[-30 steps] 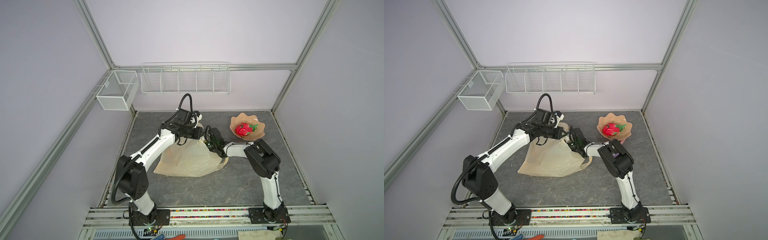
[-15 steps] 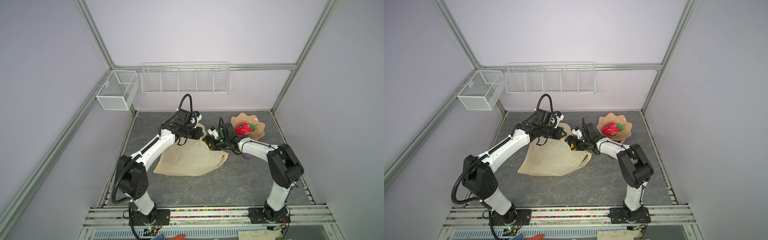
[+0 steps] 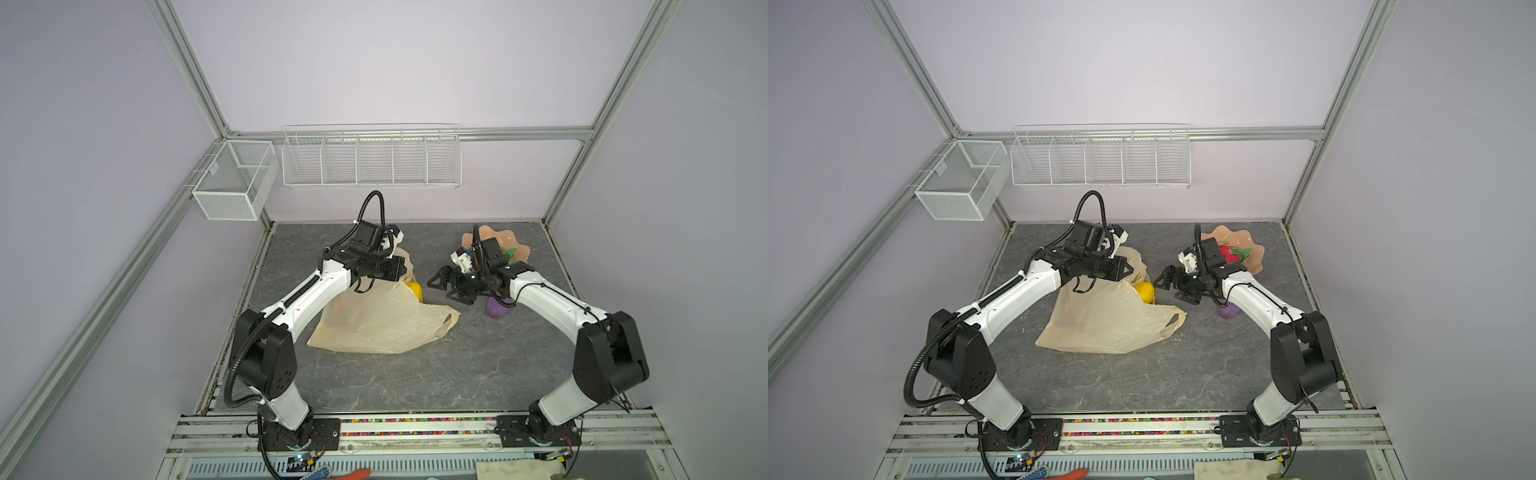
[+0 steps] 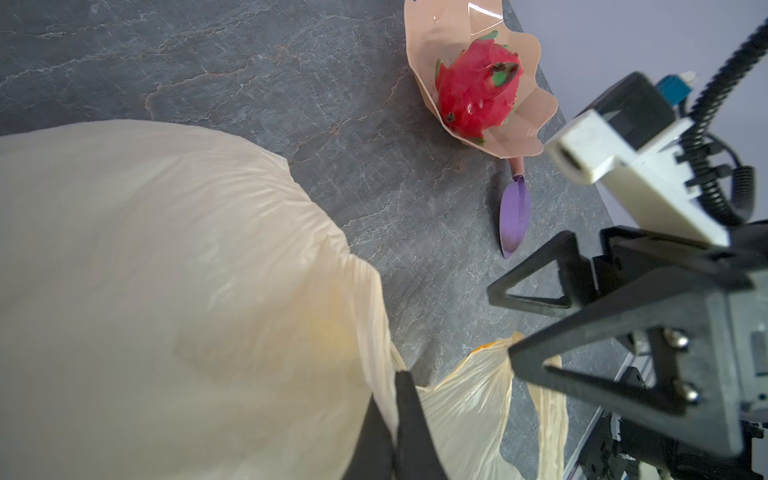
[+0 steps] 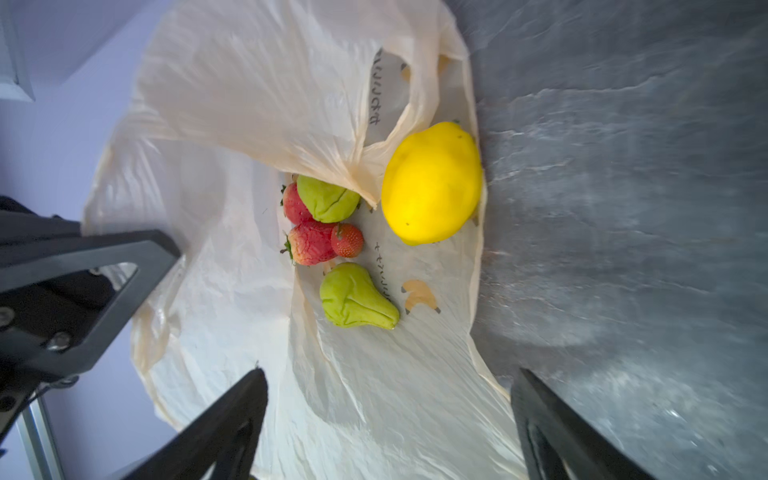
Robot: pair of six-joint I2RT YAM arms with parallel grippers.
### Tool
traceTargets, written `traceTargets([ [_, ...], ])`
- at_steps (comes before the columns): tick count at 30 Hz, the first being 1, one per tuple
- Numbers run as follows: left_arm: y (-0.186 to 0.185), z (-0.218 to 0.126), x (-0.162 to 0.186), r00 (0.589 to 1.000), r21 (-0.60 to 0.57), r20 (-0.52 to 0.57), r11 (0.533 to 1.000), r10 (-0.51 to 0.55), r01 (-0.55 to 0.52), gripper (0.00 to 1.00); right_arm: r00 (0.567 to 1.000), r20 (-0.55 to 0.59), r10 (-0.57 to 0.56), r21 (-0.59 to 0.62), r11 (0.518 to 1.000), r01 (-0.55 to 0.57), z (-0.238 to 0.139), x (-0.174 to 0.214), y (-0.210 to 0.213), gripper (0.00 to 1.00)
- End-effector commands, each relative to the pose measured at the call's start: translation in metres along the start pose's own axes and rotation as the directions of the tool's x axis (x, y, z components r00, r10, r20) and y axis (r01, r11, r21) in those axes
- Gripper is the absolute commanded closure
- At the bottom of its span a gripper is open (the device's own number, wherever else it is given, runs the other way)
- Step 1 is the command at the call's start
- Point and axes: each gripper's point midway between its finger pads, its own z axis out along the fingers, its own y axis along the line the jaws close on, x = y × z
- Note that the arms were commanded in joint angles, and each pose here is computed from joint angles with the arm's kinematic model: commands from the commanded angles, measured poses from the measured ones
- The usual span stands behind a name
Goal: Place the fruits into the plastic bag
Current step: 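Move the right gripper back over the bowl above the dragon fruit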
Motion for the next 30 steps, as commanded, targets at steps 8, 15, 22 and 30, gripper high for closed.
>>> traceTargets([
  [8, -0.006, -0.006, -0.004, 0.999, 0.016, 0.031, 1.000, 0.017, -0.017, 1.00, 0.920, 0.308, 0.243, 0.116, 0.950, -0.290, -0.087, -0.073, -0.063, 0.12],
  [15, -0.007, -0.007, 0.000, 1.000, 0.021, 0.026, 1.000, 0.014, -0.014, 1.00, 0.814, 0.432, 0.388, 0.096, 0.878, -0.469, -0.101, -0.117, -0.099, 0.12],
  [22, -0.006, -0.008, 0.002, 1.000, 0.016, 0.026, 1.000, 0.012, -0.013, 1.00, 0.723, 0.500, 0.477, 0.118, 0.789, -0.602, -0.097, -0.139, -0.128, 0.12],
  [30, -0.006, -0.008, 0.002, 1.000, 0.017, 0.027, 1.000, 0.008, -0.008, 1.00, 0.630, 0.522, 0.575, 0.060, 0.712, -0.700, -0.081, -0.161, -0.142, 0.12],
])
